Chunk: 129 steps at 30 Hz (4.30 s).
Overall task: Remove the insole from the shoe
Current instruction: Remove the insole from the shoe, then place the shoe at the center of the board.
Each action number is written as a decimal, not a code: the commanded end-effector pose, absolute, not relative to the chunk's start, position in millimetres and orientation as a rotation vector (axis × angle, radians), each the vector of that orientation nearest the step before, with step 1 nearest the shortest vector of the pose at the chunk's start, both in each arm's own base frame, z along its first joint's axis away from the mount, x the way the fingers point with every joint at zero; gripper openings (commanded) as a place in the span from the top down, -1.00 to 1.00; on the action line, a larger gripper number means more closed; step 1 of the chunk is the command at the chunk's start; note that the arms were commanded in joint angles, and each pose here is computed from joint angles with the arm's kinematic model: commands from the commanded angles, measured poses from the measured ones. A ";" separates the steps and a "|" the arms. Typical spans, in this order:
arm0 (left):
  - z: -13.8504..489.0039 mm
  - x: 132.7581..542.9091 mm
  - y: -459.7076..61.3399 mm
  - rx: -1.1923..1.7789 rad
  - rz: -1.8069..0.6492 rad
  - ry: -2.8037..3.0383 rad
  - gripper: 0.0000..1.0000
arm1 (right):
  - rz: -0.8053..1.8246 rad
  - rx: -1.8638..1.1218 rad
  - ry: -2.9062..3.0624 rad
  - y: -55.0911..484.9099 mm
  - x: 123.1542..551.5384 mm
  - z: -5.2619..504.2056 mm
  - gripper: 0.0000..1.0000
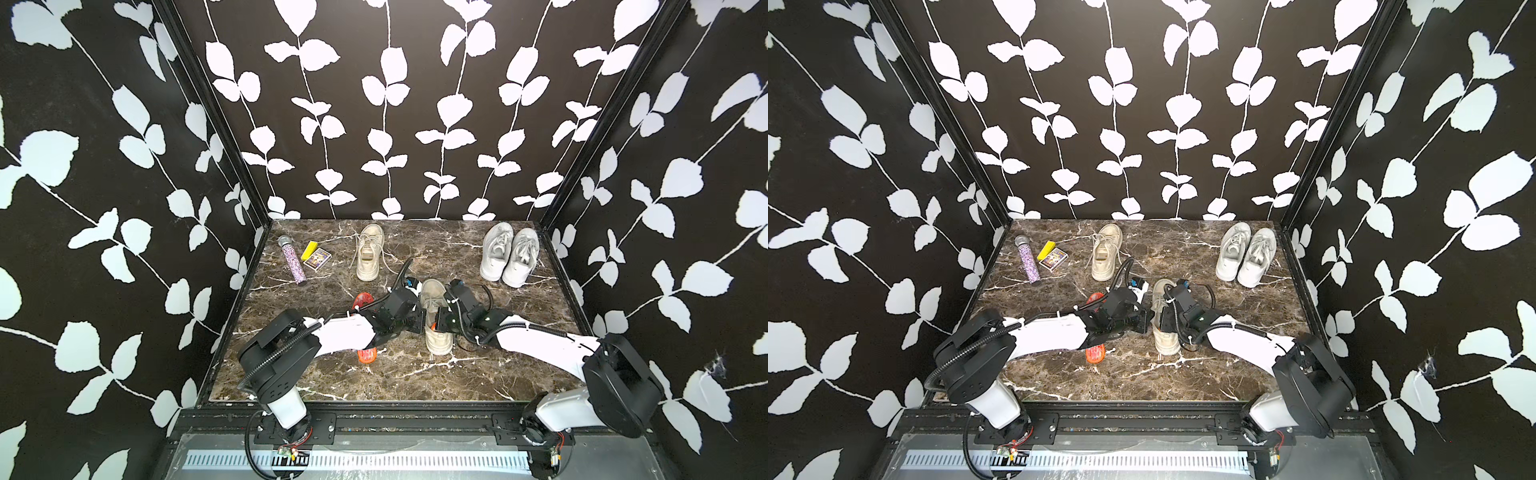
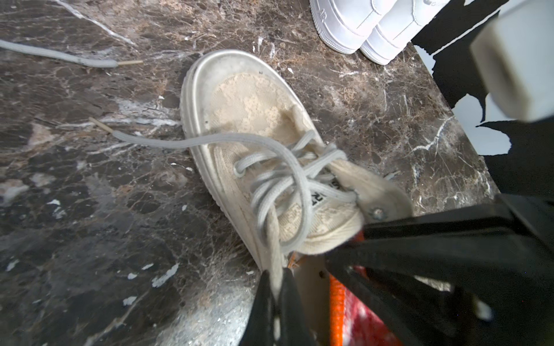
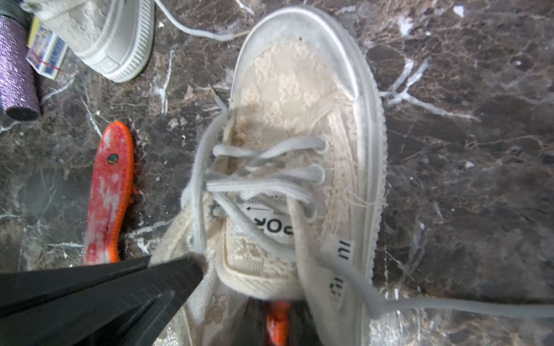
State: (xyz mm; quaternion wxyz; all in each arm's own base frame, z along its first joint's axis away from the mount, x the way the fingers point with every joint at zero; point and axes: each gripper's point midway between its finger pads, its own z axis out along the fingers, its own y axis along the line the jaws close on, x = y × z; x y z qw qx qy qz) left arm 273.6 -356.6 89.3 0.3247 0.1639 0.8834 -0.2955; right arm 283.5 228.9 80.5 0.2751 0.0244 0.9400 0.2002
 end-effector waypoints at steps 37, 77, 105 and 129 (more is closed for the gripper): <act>72.0 243.9 -383.9 0.643 -0.789 2.356 1.00 | 0.913 0.365 1.903 211.2 315.9 197.7 1.00; 56.0 246.4 -368.3 0.934 -0.439 2.316 1.00 | 1.080 0.365 1.804 192.7 315.0 225.1 1.00; 128.8 368.4 -351.8 0.297 -0.414 2.252 1.00 | 0.947 -0.034 2.192 253.7 281.7 168.9 1.00; 142.5 445.2 -316.1 0.127 -0.300 2.220 1.00 | 0.894 -0.252 2.237 261.2 264.4 169.3 1.00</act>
